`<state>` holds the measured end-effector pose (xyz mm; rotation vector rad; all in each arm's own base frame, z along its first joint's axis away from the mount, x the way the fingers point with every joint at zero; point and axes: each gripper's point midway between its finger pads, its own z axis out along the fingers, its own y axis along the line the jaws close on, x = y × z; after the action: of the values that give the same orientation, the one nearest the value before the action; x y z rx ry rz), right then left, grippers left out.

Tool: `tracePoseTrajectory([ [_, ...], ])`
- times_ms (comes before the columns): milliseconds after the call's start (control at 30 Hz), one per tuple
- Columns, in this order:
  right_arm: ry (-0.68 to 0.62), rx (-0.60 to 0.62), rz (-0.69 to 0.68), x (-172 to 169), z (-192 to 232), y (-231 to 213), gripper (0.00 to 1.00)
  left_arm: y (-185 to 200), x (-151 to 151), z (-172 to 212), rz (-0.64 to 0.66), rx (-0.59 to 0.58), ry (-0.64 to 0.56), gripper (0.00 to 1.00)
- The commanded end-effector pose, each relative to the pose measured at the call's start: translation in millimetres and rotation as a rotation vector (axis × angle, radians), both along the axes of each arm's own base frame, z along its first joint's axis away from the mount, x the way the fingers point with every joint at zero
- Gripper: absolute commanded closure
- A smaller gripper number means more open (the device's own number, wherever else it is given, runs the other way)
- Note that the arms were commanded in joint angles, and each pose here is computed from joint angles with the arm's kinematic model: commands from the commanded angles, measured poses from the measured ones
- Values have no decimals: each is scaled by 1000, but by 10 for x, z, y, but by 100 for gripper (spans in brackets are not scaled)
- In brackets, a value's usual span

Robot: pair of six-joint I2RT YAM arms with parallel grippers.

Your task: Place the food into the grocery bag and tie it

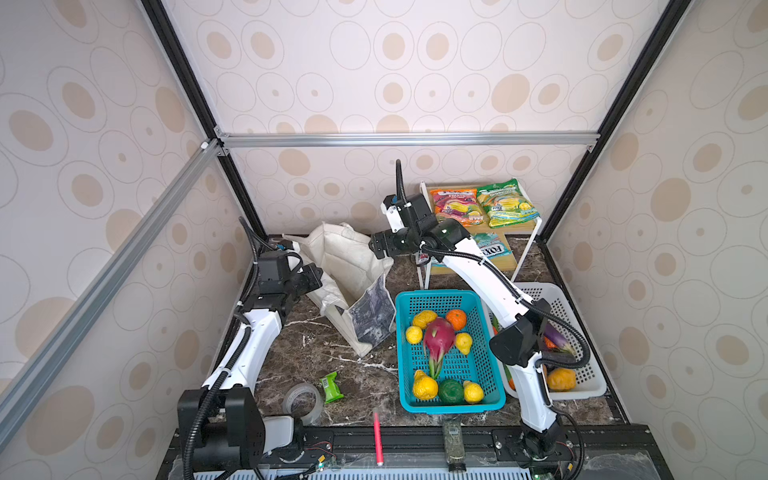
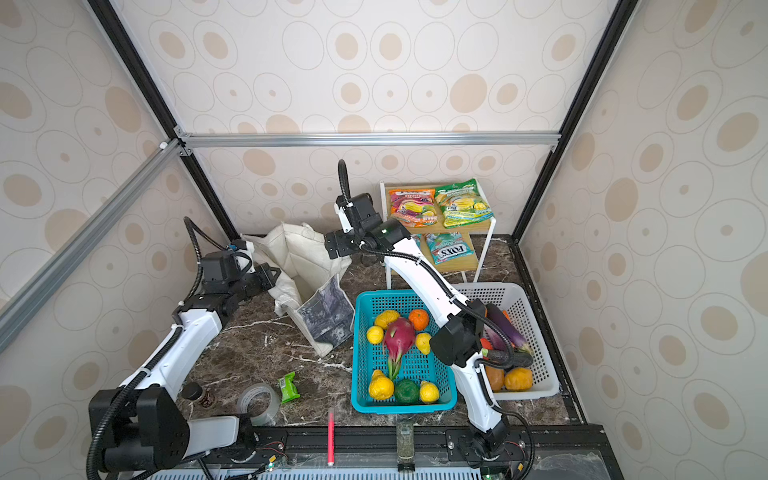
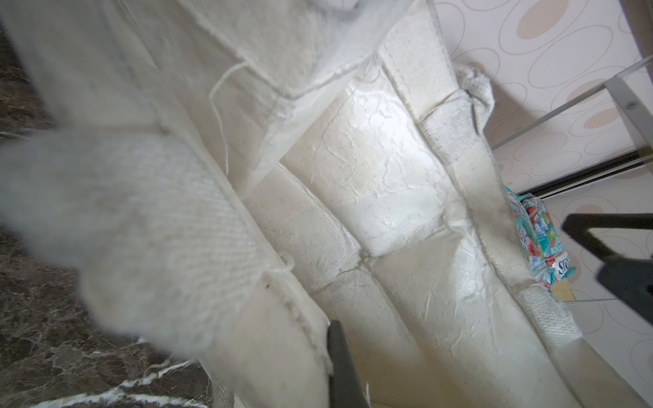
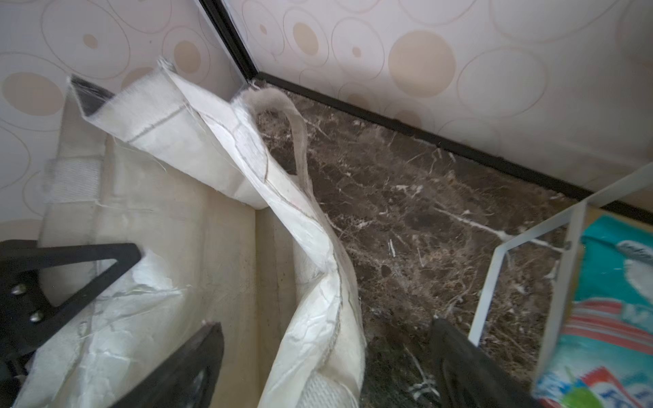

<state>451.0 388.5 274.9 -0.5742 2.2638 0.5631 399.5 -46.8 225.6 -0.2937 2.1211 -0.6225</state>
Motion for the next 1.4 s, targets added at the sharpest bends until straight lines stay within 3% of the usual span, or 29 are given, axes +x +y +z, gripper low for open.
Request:
tracePoseTrajectory([
  [0, 115, 4, 54, -110, -360, 173, 16, 4, 0, 167, -9, 30, -60, 100],
  [67, 131, 23, 70, -130, -379, 219, 30, 9, -4, 171, -8, 34, -64, 100],
  [200, 133, 38, 90, -189, -326, 258, 93, 7, 7, 169, -8, 35, -64, 100],
  [233, 119, 25, 85, -206, -300, 246, 100, 18, 13, 181, -2, 39, -64, 100],
  [367, 21, -69, 0, -272, -103, 50, 100, 101, 90, 329, 33, 87, -80, 100],
  [567, 85, -130, -124, -448, -215, -336, 100, 203, 313, 668, 65, 148, -125, 100],
  [833, 59, -111, -129, -591, -268, -342, 100, 56, 453, 232, -8, 94, -53, 100],
  [867, 57, -114, -124, -611, -245, -342, 96, 42, 446, 190, -19, 94, -43, 100],
  [933, 41, -104, -110, -657, -147, -333, 73, 14, 423, 105, -33, 88, -24, 100],
  [1167, -129, -90, -73, -1004, 511, -475, 45, -22, 295, 75, -56, 96, -14, 100],
  [1200, -137, -68, -74, -1065, 574, -528, 33, -18, 274, 61, -60, 107, -7, 100],
  [1233, -146, -41, -66, -1136, 631, -588, 10, -20, 253, 42, -67, 115, -1, 100],
  [1267, -154, -29, -67, -1192, 650, -651, 0, -23, 234, 23, -73, 120, 3, 100],
  [1367, -172, -28, -126, -1349, 652, -983, 0, -24, 182, -42, -79, 129, 6, 100],
])
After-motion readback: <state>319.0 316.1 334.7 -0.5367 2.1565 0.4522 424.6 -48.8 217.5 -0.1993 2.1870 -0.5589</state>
